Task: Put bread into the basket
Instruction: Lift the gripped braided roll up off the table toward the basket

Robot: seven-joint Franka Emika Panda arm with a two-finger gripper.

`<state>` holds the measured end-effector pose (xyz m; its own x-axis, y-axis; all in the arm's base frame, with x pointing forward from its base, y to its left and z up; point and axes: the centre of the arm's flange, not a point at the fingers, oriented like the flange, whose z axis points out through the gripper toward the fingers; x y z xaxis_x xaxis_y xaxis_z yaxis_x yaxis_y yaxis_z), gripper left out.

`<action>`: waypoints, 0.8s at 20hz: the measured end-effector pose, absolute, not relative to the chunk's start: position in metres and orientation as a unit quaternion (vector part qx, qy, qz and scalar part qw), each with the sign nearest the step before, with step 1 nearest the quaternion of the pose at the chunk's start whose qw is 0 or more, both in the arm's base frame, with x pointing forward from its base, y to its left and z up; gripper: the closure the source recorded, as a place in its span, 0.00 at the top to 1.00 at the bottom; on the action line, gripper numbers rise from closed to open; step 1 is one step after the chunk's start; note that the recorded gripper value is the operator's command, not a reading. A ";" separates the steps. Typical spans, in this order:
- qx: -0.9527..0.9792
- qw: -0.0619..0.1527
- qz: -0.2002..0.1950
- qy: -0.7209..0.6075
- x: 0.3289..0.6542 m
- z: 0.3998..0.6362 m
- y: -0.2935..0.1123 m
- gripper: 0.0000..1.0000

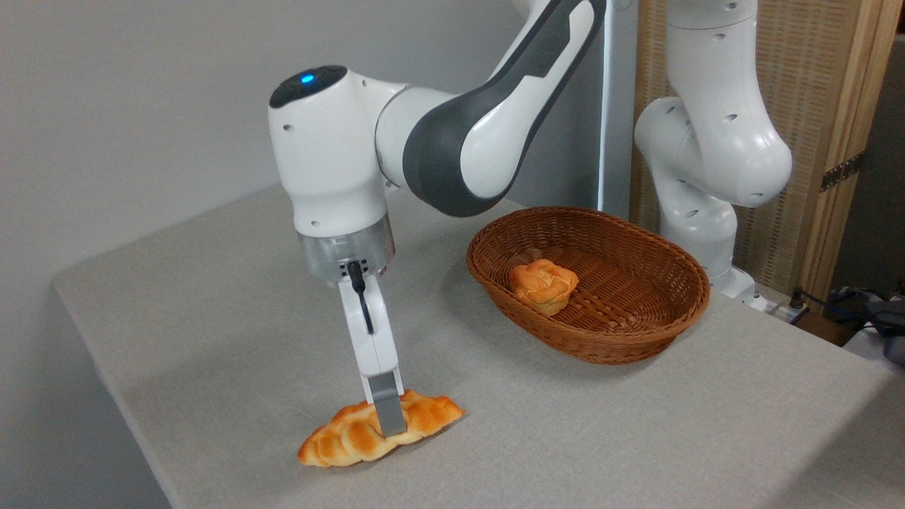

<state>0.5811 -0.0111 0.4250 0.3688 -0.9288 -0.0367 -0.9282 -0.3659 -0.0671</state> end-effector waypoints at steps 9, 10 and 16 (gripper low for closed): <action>-0.829 0.022 -0.039 0.558 0.549 0.503 -0.013 0.43; -0.828 0.015 -0.038 0.559 0.543 0.511 -0.016 0.43; -0.815 -0.026 -0.027 0.578 0.501 0.554 -0.040 0.45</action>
